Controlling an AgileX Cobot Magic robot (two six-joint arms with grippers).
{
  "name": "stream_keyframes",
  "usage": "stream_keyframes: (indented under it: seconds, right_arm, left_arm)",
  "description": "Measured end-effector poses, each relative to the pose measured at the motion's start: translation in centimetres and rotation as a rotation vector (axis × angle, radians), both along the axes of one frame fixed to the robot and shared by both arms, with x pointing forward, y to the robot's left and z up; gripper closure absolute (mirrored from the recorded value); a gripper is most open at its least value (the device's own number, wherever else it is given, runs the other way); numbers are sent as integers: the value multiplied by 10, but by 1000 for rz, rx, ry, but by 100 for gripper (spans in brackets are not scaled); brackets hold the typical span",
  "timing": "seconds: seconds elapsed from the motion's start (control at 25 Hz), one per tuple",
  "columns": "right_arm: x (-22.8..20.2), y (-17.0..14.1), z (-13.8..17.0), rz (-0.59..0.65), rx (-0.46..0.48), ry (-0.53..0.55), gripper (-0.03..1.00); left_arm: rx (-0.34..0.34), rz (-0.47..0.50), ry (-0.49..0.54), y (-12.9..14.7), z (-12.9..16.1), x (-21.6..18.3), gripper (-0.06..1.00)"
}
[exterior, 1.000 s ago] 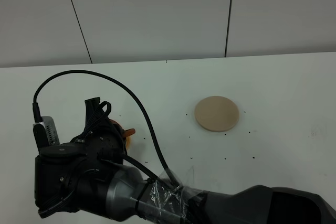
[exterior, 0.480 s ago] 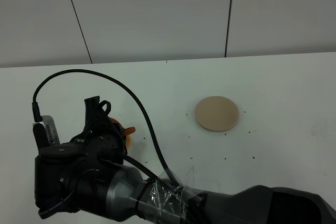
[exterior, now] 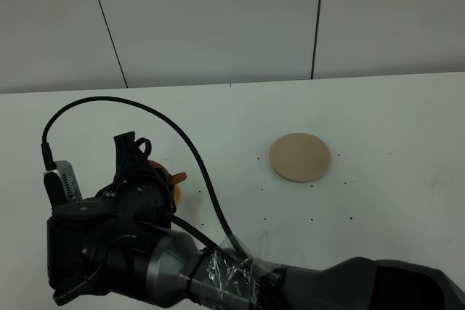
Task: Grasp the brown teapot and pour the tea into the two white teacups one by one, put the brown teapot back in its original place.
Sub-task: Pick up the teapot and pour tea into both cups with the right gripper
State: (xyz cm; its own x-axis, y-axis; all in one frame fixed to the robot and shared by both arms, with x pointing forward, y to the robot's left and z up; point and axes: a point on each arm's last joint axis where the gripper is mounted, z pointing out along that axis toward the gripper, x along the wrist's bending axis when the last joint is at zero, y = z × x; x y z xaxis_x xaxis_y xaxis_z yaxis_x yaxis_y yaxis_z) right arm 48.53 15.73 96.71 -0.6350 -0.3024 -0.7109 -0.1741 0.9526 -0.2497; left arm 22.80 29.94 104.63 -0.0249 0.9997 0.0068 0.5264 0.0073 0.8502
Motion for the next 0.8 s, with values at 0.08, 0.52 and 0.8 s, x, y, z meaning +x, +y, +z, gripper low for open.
stream_keyframes:
  seconds: [0.08,0.52,0.8]
  right_arm:
    - [0,0,0,2,-4,0,87]
    - [-4,6,-21,38,-77,-32,87]
    - [-4,7,-21,40,-77,-36,87]
  left_arm:
    - [0,0,0,0,0,0,71]
    - [2,-1,0,0,0,0,70]
    - [1,-1,0,0,0,0,71]
